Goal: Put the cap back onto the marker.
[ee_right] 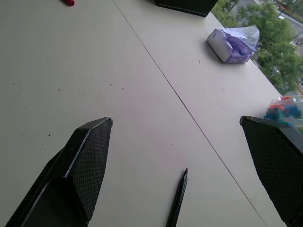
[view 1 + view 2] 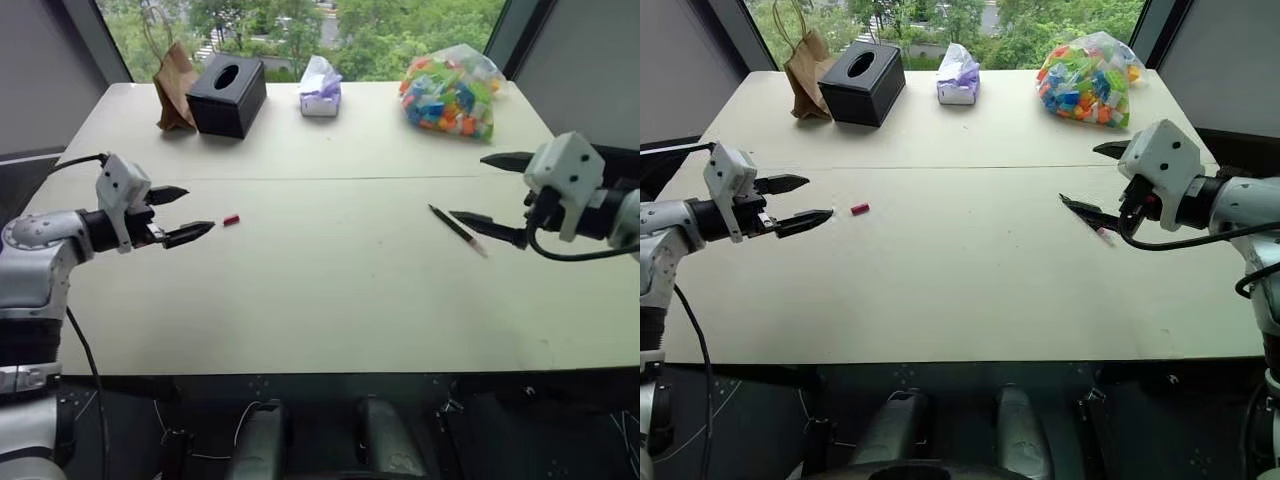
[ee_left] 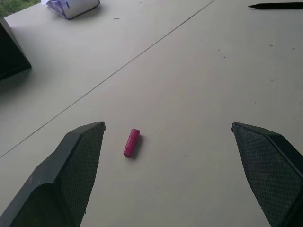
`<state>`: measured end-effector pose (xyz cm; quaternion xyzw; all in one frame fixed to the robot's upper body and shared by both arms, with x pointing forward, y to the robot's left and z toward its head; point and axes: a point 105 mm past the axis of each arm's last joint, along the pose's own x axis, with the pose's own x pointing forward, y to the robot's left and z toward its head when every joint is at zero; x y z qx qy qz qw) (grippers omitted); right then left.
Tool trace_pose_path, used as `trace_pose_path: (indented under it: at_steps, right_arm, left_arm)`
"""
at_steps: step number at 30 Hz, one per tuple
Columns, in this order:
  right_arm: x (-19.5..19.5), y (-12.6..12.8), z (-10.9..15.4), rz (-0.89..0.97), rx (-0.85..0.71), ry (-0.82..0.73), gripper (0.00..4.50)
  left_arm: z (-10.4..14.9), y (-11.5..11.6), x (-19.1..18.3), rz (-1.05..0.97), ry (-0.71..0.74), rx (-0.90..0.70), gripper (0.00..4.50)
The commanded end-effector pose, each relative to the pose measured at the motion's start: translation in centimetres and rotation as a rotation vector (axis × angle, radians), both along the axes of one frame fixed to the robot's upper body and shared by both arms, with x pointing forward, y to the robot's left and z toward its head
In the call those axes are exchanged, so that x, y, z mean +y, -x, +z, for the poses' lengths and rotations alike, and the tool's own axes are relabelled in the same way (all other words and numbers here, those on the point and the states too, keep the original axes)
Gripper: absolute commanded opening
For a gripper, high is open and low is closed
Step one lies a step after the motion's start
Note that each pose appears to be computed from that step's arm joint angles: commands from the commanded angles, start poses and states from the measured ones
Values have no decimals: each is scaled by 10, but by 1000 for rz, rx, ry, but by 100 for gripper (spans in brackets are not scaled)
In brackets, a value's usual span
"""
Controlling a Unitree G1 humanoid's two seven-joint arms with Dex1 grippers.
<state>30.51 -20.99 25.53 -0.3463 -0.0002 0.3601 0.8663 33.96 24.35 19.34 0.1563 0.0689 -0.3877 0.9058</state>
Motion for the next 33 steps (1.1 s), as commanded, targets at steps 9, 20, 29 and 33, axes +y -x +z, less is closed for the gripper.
trace_pose_path:
  at_steps: [9,20,29,33]
  right_arm:
    - [15,5,14,42,-40,13,447]
    - [18,6,17,33,-48,-1,447]
    - [22,9,11,28,-33,-22,447]
    - [24,11,4,26,-21,-41,447]
  left_arm:
    - [16,4,-6,-29,-6,-33,448]
    - [18,1,-16,-52,19,-37,448]
    - [4,-4,-13,-37,11,-15,448]
    - [-15,-15,-4,8,28,13,448]
